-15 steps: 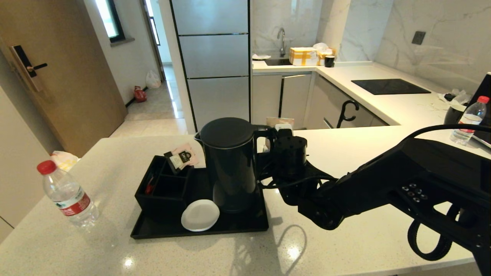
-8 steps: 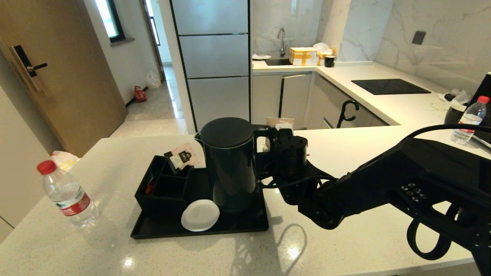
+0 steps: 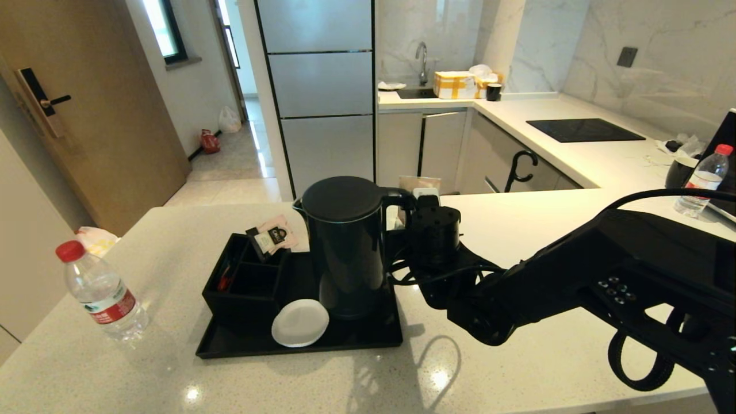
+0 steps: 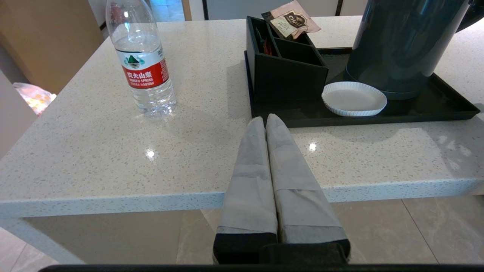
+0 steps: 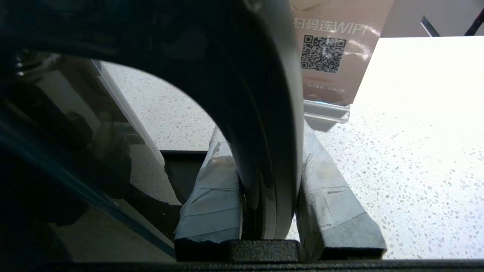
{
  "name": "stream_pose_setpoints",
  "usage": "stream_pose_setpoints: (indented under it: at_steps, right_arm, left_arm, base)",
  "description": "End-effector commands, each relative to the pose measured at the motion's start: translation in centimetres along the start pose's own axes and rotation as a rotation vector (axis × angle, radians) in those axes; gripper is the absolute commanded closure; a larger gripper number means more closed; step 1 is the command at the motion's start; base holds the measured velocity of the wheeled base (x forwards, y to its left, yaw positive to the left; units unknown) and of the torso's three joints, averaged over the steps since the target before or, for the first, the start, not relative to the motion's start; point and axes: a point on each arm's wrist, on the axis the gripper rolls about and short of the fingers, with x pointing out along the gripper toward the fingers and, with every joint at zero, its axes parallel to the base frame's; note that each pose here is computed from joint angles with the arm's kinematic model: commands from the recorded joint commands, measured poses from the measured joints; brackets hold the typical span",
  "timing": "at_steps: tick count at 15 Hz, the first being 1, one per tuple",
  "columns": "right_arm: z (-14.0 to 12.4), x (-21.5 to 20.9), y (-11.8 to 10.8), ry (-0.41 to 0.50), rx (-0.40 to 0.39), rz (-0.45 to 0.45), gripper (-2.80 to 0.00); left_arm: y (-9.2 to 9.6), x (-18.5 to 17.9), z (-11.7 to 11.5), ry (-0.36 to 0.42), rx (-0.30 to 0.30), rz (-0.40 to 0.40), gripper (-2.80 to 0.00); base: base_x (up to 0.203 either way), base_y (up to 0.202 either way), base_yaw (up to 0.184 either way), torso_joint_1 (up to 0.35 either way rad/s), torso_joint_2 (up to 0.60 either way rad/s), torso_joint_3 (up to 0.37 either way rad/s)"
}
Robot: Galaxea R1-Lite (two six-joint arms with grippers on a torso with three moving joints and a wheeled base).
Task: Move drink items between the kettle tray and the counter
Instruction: Return the kettle to its original position
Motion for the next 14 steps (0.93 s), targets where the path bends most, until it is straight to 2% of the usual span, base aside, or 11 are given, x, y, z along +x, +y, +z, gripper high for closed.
stream_pose_setpoints:
  at_steps: [1,2,9,14]
  right_arm:
    - [-0.6,0.4,-0.2,0.010,-0.008,-0.015,0.00]
    - [-0.8,0.5,-0.3,0.012,-0.008,-0.017,-2.80]
    - [0.0,-0.2,-0.7,0.000,0.004,-0.017,-2.80]
    - [1.1,-2.3,-1.9,-0.012,0.018,-0.001,-2.80]
  left_arm:
    - [0.0,0.0,0.0,-0.001,0.000,0.000,0.00]
    - [0.0,0.0,0.0,-0.001,0.000,0.000,0.00]
    - [0.0,0.0,0.0,-0.003,0.000,0.000,0.00]
    - [0.0,0.0,0.0,0.000,0.000,0.000,0.00]
  base:
    - [0.000,0.000,0.000,0.000,0.00,0.000]
    - [0.000,0.000,0.000,0.000,0.00,0.000]
    - [0.000,0.000,0.000,0.000,0.00,0.000]
    - [0.000,0.000,0.000,0.000,0.00,0.000]
